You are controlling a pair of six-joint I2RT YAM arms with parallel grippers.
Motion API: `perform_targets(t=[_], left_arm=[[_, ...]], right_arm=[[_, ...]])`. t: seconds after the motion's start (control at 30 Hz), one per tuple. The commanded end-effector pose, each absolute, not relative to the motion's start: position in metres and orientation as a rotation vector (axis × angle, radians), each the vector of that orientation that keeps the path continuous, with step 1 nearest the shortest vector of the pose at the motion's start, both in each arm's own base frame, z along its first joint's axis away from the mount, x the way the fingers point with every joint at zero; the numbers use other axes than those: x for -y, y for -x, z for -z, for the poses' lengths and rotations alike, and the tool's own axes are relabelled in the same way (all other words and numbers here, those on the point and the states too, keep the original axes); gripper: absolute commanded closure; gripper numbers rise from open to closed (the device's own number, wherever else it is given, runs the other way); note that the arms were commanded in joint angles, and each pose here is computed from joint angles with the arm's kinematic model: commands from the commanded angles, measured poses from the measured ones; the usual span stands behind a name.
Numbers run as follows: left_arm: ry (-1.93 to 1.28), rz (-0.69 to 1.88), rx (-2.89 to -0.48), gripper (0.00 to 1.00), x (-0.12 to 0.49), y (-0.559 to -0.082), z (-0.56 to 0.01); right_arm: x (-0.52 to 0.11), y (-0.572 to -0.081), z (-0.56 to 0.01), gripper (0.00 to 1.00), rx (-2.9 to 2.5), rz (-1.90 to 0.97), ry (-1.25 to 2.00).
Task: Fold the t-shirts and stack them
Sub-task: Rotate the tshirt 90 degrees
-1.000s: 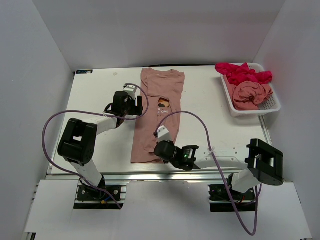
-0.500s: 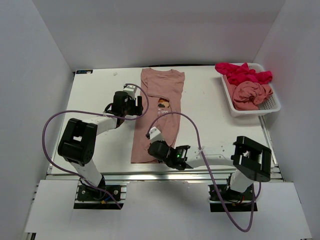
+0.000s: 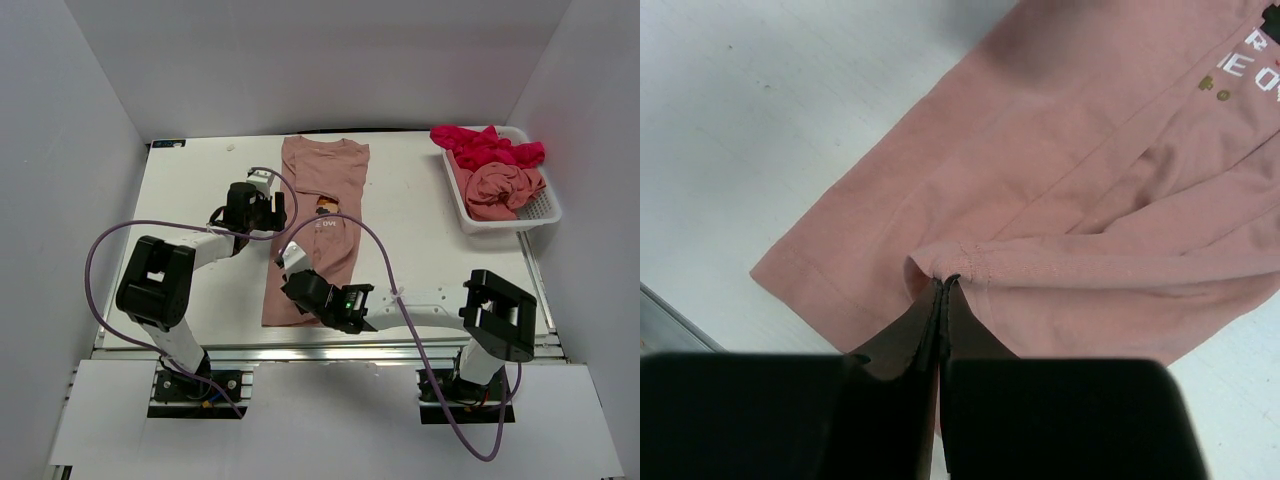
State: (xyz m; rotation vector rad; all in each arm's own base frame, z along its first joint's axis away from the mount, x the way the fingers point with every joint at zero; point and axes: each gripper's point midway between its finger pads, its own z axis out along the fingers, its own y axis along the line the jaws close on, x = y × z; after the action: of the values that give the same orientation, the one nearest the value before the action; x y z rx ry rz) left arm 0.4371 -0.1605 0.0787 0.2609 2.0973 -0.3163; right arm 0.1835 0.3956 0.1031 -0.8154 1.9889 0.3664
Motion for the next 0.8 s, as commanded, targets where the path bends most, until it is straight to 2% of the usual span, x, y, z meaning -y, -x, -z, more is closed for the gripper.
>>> perform_targets(t=[0.0,0.07,0.1,0.13,0.17,0.23,0.27,0.33,0.37,0.77], left_arm=[[-0.255,0.343,-2.07,0.17,0.166,-0.445,-0.092],[-0.254,0.342,-2.068,0.17,0.166,-0.445,-0.093],[-0.255,0.343,-2.068,0.17,0.166,-0.445,-0.094],[-0.256,0.343,-2.065,0.17,0.166,-0.445,-0.095],[-0.255,0.342,-2.062,0.17,0.166,-0.446,-0.096],[-0.252,0.337,-2.065,0.17,0.165,-0.445,-0.095],[-0.253,0.339,-2.065,0.17,0.165,-0.446,-0.095],[-0.255,0.337,-2.065,0.17,0.165,-0.445,-0.095],[-0.254,0.338,-2.066,0.17,0.165,-0.445,-0.094],[-0.253,0.355,-2.052,0.17,0.171,-0.454,-0.105]], right_arm=[[-0.413,-0.19,-0.138,1.0,-1.916,-0.434,0.779],[-0.418,-0.189,-0.13,1.0,-1.931,-0.432,0.81],[-0.419,-0.187,-0.124,0.91,-1.947,-0.425,0.83],[-0.42,-0.186,-0.117,0.74,-1.968,-0.42,0.843],[-0.421,-0.184,-0.113,0.53,-1.976,-0.419,0.855],[-0.417,-0.182,-0.109,0.41,-1.991,-0.411,0.851],[-0.412,-0.181,-0.105,0.32,-2.004,-0.407,0.846],[-0.406,-0.181,-0.113,0.25,-2.0,-0.416,0.821],[-0.403,-0.18,-0.113,0.18,-2.0,-0.412,0.82],[-0.299,-0.187,-0.109,0.17,-2.131,-0.061,0.572]])
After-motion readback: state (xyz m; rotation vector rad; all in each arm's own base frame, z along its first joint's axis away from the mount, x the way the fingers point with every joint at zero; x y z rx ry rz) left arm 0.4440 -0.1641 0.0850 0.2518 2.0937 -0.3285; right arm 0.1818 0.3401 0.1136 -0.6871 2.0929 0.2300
